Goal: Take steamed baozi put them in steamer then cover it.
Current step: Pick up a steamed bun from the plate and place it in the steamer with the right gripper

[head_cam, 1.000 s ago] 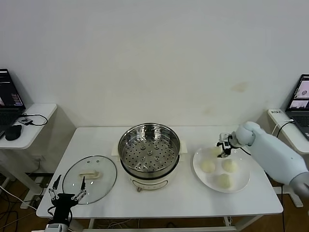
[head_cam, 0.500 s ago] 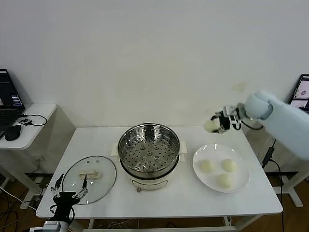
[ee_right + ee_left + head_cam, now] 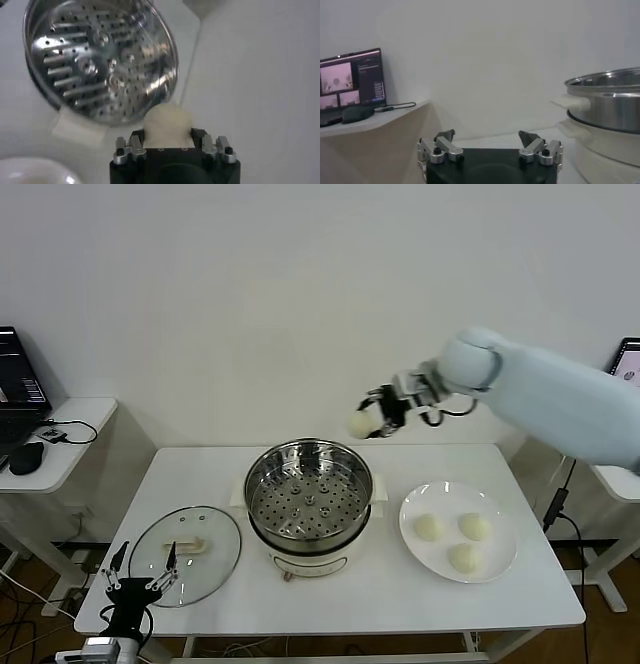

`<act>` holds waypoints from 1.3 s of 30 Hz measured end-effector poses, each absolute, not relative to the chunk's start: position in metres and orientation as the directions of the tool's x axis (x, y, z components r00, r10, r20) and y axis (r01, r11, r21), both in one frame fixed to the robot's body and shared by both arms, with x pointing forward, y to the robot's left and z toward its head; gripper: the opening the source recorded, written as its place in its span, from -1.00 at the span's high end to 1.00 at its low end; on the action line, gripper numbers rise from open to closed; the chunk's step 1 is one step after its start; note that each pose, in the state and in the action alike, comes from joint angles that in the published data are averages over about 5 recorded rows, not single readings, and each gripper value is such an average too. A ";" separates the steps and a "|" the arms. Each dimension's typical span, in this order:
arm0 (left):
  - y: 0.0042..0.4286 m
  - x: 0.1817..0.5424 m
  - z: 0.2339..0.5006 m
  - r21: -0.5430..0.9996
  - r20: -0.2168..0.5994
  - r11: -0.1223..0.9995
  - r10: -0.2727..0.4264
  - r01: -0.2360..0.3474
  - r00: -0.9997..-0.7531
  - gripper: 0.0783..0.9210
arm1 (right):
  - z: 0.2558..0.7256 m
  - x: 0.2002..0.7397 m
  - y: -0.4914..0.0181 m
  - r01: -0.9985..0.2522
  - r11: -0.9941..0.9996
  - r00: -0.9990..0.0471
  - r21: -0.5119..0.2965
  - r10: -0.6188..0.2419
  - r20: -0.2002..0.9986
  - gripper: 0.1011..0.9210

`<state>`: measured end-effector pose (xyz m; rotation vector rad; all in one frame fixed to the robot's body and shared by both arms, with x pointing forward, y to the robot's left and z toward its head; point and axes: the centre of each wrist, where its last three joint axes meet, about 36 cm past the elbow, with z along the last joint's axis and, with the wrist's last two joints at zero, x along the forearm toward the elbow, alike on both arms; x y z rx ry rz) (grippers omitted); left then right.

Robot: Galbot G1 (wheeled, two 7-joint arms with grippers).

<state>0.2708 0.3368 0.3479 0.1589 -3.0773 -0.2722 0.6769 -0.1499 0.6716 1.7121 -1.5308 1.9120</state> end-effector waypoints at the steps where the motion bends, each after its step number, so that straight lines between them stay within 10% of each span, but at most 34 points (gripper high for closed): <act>1: 0.337 0.271 0.348 0.176 0.038 0.979 -0.109 -0.100 -0.993 -0.77 | 0.668 0.679 -0.140 -0.665 -0.492 -0.328 -0.562 -0.484 0.811 -0.20; 31: 0.337 0.272 0.342 0.154 0.033 0.980 -0.132 -0.126 -0.991 -0.77 | 0.574 0.704 -0.050 -0.307 -0.857 -0.261 -0.415 -0.344 0.902 -0.27; 39: 0.336 0.271 0.342 0.151 0.032 0.980 -0.133 -0.127 -0.991 -0.77 | 0.570 0.706 -0.048 -0.266 -0.873 -0.262 -0.409 -0.343 0.902 -0.67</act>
